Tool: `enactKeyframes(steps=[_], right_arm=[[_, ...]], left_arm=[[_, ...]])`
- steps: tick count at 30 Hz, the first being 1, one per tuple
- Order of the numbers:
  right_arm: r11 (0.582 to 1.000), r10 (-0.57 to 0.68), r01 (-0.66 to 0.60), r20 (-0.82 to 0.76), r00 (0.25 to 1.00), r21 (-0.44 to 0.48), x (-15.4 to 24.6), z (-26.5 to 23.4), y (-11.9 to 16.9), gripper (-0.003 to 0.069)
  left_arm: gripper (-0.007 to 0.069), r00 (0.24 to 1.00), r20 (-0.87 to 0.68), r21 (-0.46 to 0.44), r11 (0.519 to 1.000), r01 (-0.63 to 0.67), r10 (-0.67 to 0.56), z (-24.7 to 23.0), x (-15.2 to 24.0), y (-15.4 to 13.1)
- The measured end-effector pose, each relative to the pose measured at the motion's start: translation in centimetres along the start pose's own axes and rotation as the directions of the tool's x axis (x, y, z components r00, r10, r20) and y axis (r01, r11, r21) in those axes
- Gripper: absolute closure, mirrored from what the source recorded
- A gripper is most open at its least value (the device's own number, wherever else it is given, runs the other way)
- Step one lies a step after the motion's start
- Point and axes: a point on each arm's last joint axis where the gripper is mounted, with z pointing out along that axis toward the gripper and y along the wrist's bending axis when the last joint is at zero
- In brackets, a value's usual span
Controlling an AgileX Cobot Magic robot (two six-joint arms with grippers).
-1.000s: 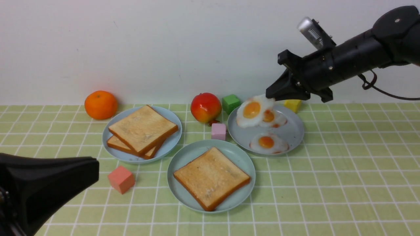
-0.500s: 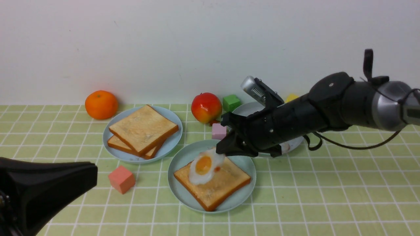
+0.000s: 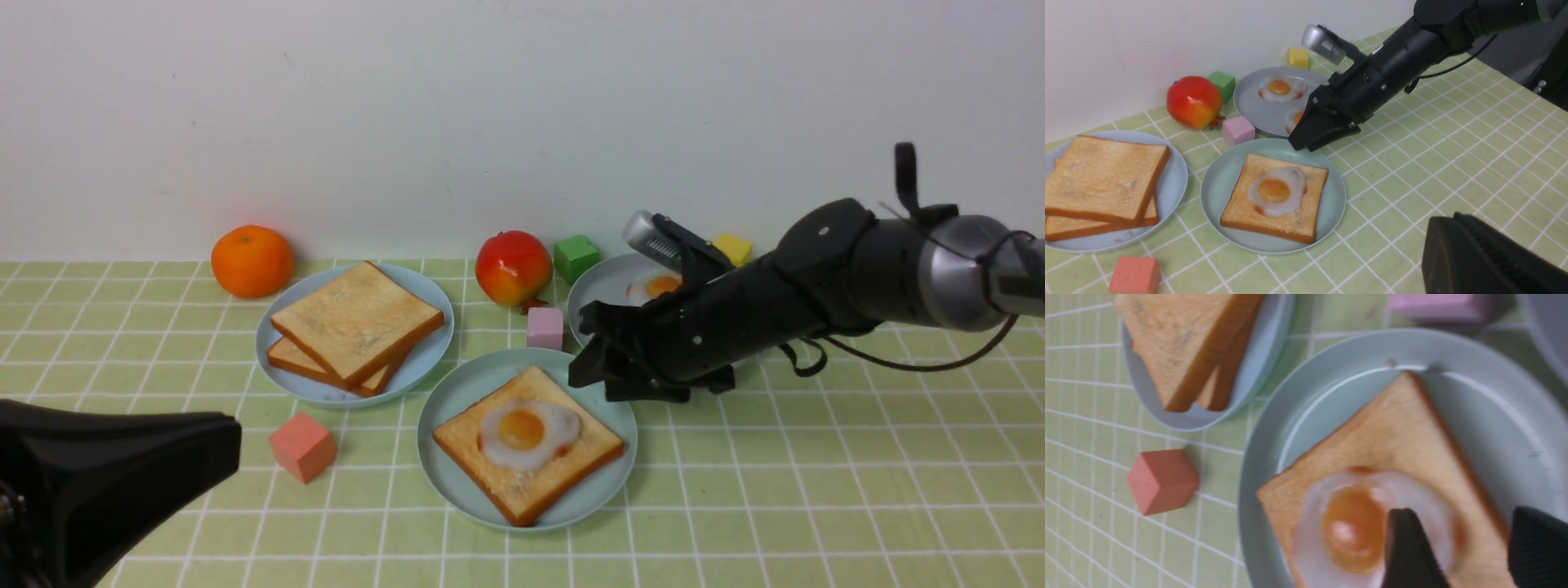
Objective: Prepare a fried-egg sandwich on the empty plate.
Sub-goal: Use the left arm to grab a slice of bread
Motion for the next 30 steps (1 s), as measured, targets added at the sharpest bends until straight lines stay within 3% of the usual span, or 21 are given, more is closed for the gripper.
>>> enactKeyframes(steps=[1, 5, 10, 15, 21, 30], right_arm=[[1.0, -0.014, 0.014, -0.005, 1.0, 0.002, -0.5, -1.3, -0.5, 0.0252], [0.998, -0.064, 0.063, -0.028, 0.998, -0.007, -0.9, -4.6, -0.1, 0.0272], [0.966, -0.244, 0.249, -0.071, 0.967, 0.064, 0.5, -13.6, 3.2, 0.0495], [0.907, -0.379, 0.383, -0.059, 0.924, 0.174, 4.0, -20.4, 6.3, 0.0662], [0.861, -0.485, 0.469, 0.042, 0.874, 0.197, 9.4, -26.3, 8.5, 0.0665], [0.833, -0.545, 0.513, 0.149, 0.825, 0.206, 15.0, -30.6, 8.3, 0.0658]], left_arm=[[0.0634, 1.0, -0.025, -0.002, 1.0, 0.003, -0.003, 0.3, 0.2, 0.0], [0.0631, 0.995, -0.089, -0.013, 0.999, 0.036, -0.037, 1.5, 0.6, 0.1], [0.0631, 0.942, -0.31, -0.096, 0.99, 0.101, -0.127, 7.2, 2.2, 0.6], [0.0638, 0.883, -0.436, -0.206, 0.975, 0.089, -0.172, 13.0, 2.0, 2.7], [0.0638, 0.828, -0.51, -0.276, 0.956, 0.101, -0.235, 18.5, 0.5, 8.2], [0.061, 0.81, -0.558, -0.289, 0.957, 0.012, -0.179, 25.0, 1.1, 15.4]])
